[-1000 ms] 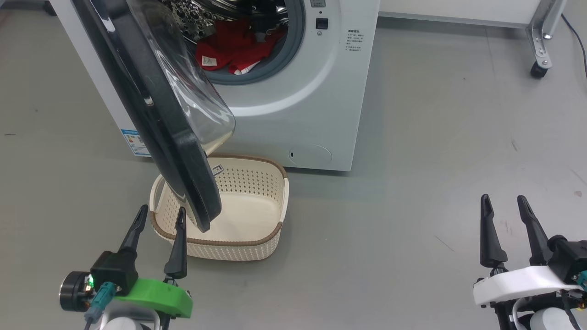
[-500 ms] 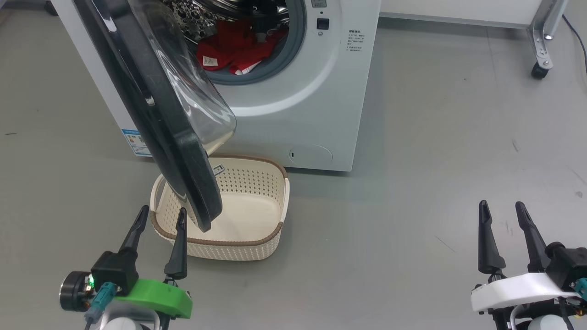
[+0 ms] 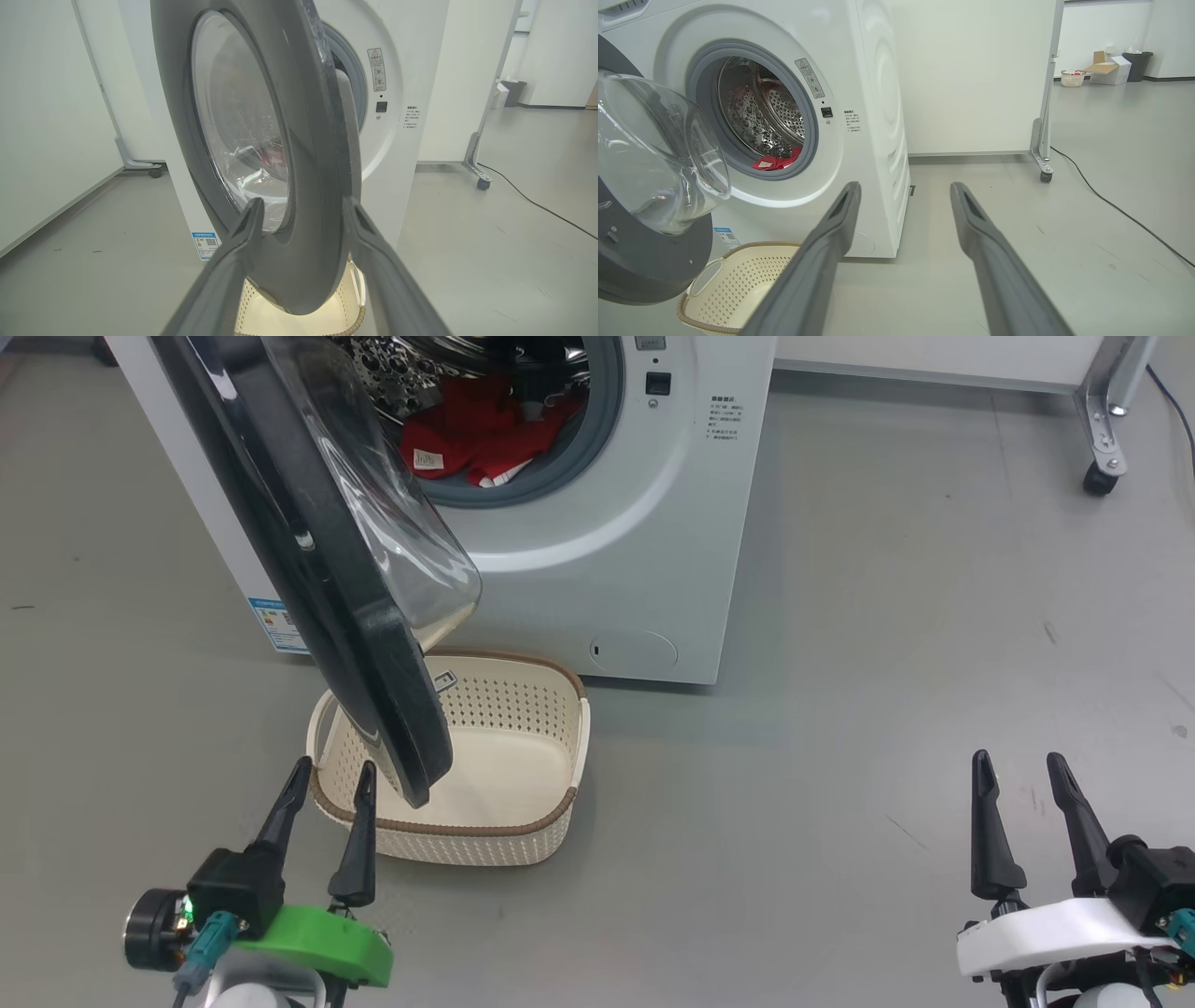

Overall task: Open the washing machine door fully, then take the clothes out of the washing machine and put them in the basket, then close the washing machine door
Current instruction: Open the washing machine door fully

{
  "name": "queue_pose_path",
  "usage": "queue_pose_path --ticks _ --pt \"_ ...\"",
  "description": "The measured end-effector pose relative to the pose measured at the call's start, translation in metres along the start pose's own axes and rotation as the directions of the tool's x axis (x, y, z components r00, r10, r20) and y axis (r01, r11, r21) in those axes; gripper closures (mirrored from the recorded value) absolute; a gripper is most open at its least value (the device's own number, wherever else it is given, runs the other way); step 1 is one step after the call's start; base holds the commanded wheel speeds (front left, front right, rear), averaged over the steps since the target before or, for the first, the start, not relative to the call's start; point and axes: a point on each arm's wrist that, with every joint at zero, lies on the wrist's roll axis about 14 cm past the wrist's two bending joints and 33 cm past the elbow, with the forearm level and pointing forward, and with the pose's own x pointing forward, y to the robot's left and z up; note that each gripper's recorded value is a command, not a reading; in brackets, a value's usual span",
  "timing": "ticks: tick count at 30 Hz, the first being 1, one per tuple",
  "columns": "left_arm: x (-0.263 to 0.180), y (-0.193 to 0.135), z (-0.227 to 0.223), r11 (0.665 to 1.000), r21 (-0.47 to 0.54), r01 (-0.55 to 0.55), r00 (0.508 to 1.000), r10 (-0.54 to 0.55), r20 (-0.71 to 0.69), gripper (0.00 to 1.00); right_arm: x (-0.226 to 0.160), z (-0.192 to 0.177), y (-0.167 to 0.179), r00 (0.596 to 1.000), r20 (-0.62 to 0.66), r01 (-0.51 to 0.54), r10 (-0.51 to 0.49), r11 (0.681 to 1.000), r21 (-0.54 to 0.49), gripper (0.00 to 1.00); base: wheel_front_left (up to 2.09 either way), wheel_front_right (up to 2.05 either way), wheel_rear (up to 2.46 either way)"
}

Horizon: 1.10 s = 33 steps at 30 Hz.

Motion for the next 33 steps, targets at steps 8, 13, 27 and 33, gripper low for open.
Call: queue_pose_path --ticks 8,13,27,33 --pt "-0.001 0.003 -0.001 1.000 -0.004 -0.011 1.000 0.011 -0.005 1.00 0.000 0.000 0.001 1.000 0.000 -0.001 0.001 1.000 -0.005 0.00 0.00 0.00 0.00" --pt "0.001 0.006 0.008 1.000 -0.005 -0.020 0.999 0.021 0.024 1.00 0.000 -0.001 0.001 1.000 0.000 -0.002 0.002 1.000 -0.010 0.00 0.00 0.00 0.00" --pt "0.029 0.001 0.123 1.000 0.014 0.011 0.932 -0.015 0.363 1.00 -0.002 -0.002 0.004 1.000 -0.002 -0.006 0.006 1.000 -0.004 0.00 0.00 0.00 0.00" --pt "0.032 -0.016 0.173 0.997 0.049 0.066 0.866 -0.082 0.493 1.00 -0.004 -0.001 0.005 1.000 0.002 -0.005 0.005 1.000 -0.002 0.00 0.00 0.00 0.00"
